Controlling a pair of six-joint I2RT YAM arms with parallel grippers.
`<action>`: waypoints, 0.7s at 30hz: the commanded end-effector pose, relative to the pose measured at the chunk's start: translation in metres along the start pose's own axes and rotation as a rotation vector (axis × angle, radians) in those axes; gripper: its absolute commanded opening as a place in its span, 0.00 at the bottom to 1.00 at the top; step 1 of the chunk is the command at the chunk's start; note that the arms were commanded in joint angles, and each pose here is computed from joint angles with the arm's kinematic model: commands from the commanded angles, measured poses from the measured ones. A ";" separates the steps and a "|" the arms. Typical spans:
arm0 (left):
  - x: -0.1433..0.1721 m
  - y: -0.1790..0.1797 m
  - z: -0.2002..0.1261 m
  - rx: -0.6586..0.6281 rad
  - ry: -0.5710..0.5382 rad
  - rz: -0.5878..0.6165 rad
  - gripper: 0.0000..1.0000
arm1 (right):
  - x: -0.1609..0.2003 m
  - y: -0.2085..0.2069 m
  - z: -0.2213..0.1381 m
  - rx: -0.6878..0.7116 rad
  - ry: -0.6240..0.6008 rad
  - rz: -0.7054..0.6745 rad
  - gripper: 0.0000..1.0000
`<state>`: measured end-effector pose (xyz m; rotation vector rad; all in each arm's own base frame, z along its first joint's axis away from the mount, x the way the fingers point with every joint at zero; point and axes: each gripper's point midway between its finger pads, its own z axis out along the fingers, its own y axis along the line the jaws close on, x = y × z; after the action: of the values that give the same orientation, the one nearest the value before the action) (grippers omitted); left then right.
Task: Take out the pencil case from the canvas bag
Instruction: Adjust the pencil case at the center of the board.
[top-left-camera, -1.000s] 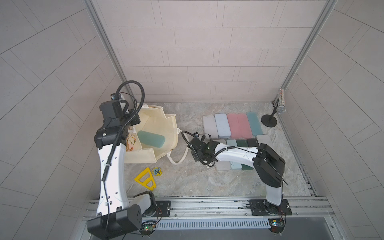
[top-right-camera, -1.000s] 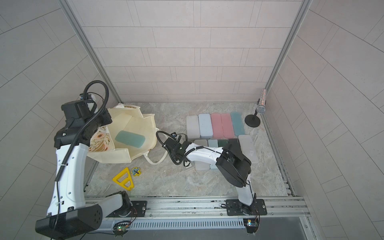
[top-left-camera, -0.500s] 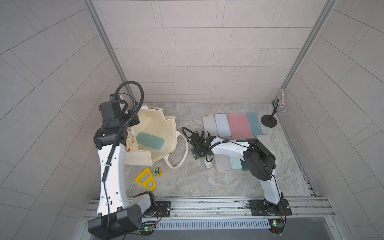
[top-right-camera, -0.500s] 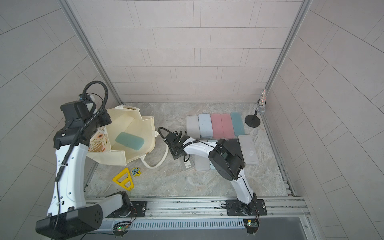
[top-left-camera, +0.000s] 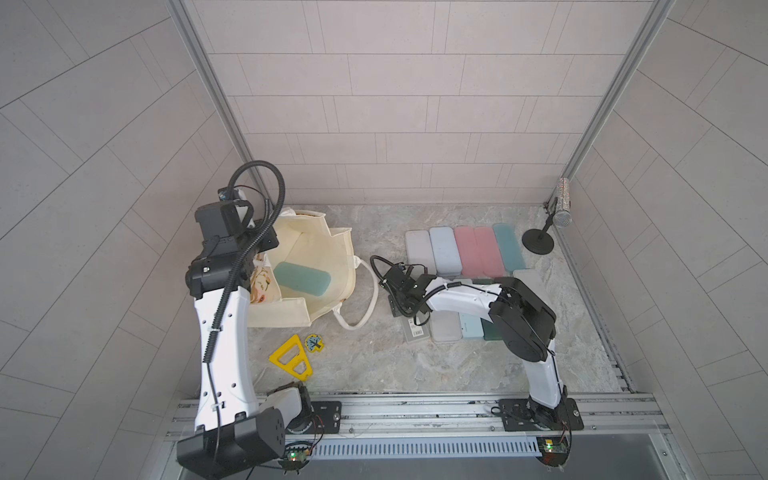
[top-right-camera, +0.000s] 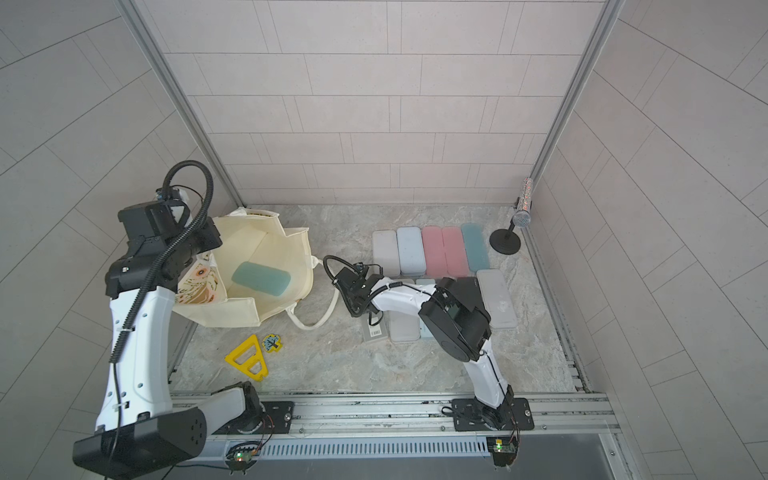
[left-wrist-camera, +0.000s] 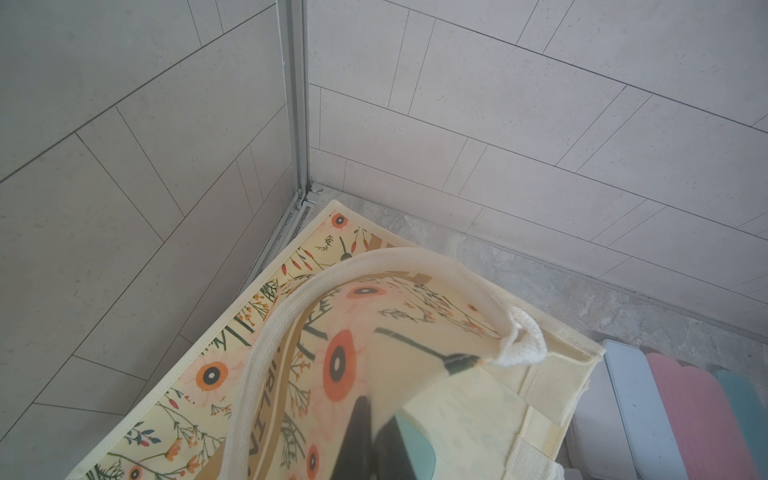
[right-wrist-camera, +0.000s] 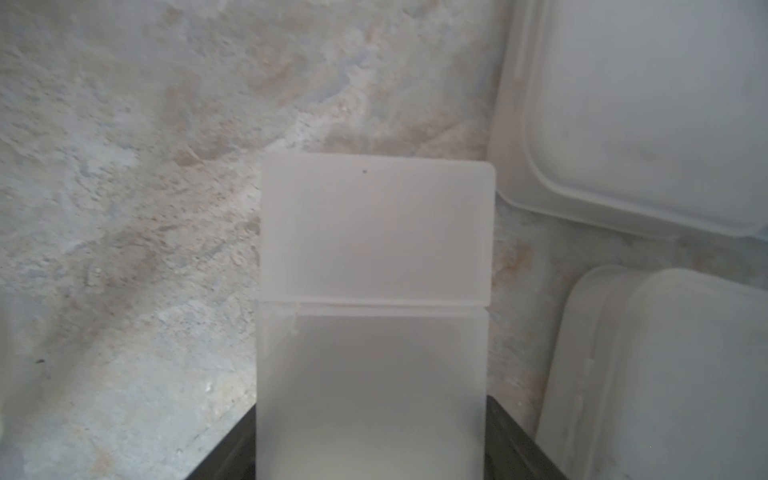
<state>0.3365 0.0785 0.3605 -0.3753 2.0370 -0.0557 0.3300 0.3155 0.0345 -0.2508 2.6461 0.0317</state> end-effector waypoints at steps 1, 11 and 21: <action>-0.031 -0.010 -0.014 0.046 -0.129 -0.001 0.00 | 0.004 -0.016 -0.006 0.066 -0.022 0.127 0.68; -0.030 -0.010 -0.013 0.051 -0.128 -0.003 0.00 | -0.002 -0.033 -0.022 0.149 -0.106 0.165 0.69; -0.030 -0.020 -0.006 0.137 -0.141 -0.019 0.00 | -0.029 -0.023 -0.066 0.128 -0.197 0.091 0.89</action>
<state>0.3427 0.0740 0.3566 -0.3677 2.0209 -0.1240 0.3277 0.2951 0.0614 -0.0722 2.5394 -0.0778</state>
